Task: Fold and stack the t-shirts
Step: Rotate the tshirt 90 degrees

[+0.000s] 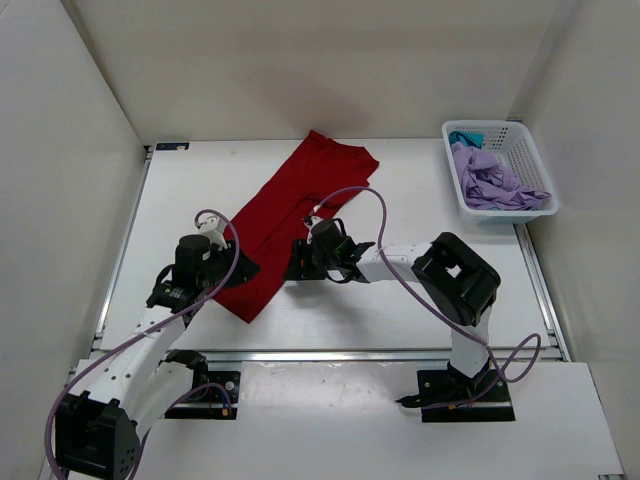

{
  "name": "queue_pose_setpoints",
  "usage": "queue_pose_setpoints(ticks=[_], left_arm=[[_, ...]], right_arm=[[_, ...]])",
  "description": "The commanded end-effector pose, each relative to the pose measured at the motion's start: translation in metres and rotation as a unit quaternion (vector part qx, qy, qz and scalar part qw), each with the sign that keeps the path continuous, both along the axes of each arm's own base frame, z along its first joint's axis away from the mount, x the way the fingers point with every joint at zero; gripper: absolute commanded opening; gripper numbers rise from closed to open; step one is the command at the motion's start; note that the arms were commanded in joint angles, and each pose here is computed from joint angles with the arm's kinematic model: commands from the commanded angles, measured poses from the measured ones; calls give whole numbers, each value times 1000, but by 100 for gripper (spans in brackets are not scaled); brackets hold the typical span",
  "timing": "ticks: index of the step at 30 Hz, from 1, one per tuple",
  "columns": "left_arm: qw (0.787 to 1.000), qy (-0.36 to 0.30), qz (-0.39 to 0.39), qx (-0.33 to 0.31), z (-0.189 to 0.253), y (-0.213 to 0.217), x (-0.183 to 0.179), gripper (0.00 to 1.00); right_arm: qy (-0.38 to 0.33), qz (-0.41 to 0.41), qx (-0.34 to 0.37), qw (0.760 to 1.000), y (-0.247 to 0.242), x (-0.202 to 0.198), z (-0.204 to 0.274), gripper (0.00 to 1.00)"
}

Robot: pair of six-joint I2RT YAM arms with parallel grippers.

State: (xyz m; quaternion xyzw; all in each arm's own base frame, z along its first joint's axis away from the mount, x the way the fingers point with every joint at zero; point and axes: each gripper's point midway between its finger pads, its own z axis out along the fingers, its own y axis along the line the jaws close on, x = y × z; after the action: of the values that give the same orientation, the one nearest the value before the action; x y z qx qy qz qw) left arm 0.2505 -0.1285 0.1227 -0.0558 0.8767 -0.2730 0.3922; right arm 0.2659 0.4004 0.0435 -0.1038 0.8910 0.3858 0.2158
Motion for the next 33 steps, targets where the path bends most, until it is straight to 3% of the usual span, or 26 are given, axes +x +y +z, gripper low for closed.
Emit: queue_pose_setpoints(ticks=[1,7,10,12,16,19,21,22,26,33], left_arm=[[1000,-10,-12,-6,4,-3,-4,44],[1000,-1,-11,3,-5,-2,-6,45],[1000,-1,-9,6,-5,-4,-4,45],[1000,4,-17,7,-4,-8,-5,45],[999,18,-35,14,-15,-19,-9,46],[996,39,-65,41,-36,-33,-23,45],[994,39,-73,73,-47,-36,-29,46],[992,49,-84,82,-55,-38,-38,47],[989,81,-90,84,-83,-31,-55,48],[973,138,-163,90,-107,-51,-94,49]], right_arm=[[-2,-44,19,999,12,24,-2,45],[27,-55,5,998,13,32,-32,28],[38,-54,9,998,1,33,-34,3],[33,-54,15,998,-20,30,-21,0],[21,-54,12,998,-98,22,-1,0],[56,-55,-20,997,-161,-7,-14,0],[53,-65,-42,996,-188,-20,-15,8],[44,-77,-50,995,-202,-25,-11,18],[21,-113,-40,993,-225,-41,4,39],[67,-108,-67,990,-232,-106,-13,41]])
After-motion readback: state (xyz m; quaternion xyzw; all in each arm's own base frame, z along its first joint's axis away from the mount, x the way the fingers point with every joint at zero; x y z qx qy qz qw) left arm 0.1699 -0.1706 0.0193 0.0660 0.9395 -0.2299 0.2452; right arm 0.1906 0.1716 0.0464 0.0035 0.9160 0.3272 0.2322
